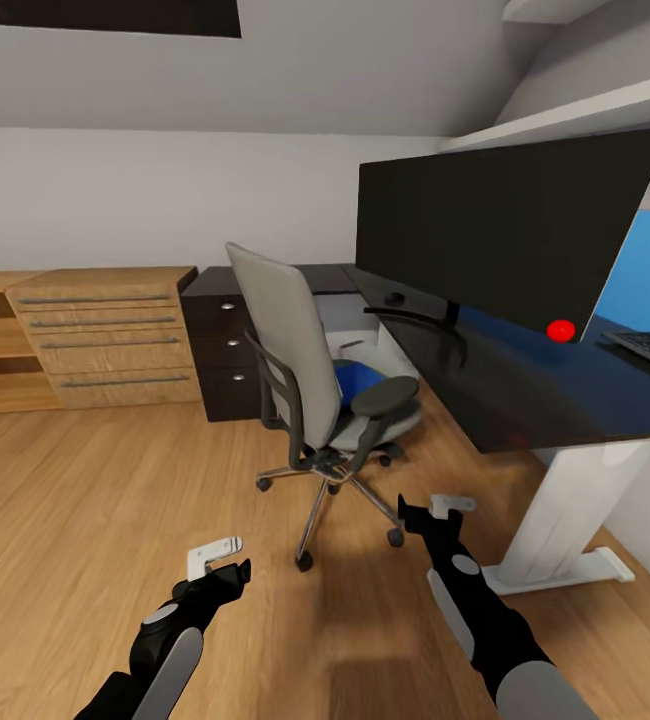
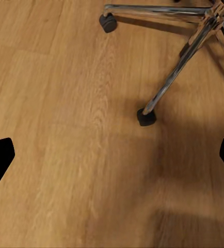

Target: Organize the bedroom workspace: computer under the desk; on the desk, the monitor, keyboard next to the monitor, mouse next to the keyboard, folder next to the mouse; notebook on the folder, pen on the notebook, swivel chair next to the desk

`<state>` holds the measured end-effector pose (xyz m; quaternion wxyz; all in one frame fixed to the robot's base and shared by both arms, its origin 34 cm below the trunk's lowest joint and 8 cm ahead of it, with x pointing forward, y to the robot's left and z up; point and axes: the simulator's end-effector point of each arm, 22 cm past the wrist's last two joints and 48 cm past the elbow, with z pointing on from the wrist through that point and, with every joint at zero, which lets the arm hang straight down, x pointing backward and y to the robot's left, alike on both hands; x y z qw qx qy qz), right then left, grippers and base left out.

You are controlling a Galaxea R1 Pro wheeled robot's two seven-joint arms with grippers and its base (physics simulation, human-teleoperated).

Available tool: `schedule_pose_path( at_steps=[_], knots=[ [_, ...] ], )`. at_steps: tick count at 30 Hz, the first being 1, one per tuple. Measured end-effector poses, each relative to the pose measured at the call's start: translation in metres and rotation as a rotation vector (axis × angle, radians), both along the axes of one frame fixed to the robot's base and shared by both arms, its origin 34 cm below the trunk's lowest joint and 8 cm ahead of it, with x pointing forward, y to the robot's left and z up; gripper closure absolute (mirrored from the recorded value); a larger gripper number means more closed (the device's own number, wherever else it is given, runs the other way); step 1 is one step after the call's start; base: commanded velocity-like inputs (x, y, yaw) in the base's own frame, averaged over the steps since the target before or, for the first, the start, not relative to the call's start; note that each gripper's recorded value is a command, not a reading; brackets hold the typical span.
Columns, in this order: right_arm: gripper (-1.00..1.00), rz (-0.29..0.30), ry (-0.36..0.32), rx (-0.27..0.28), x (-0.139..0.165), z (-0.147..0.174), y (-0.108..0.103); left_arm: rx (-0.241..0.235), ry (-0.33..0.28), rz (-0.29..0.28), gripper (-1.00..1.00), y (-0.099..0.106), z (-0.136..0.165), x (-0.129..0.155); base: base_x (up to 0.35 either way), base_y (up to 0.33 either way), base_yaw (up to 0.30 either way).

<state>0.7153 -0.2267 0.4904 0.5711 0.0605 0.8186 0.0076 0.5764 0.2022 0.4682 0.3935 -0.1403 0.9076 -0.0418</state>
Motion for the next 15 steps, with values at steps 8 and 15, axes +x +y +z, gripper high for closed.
schedule_pose_path(
  at_steps=[8,15],
  knots=[
    [-1.0,-0.002,-0.008,0.001,0.0005,0.0021,-0.0006,-0.002,0.0,0.001,-1.0,-0.0002,0.0001,-0.0002,0.176,0.0,0.0],
    [-1.0,-0.004,-0.011,0.0,0.001,0.0031,-0.0017,-0.001,0.004,0.004,-1.0,0.0018,-0.0015,-0.0005,0.104,0.0,0.0]
  ],
)
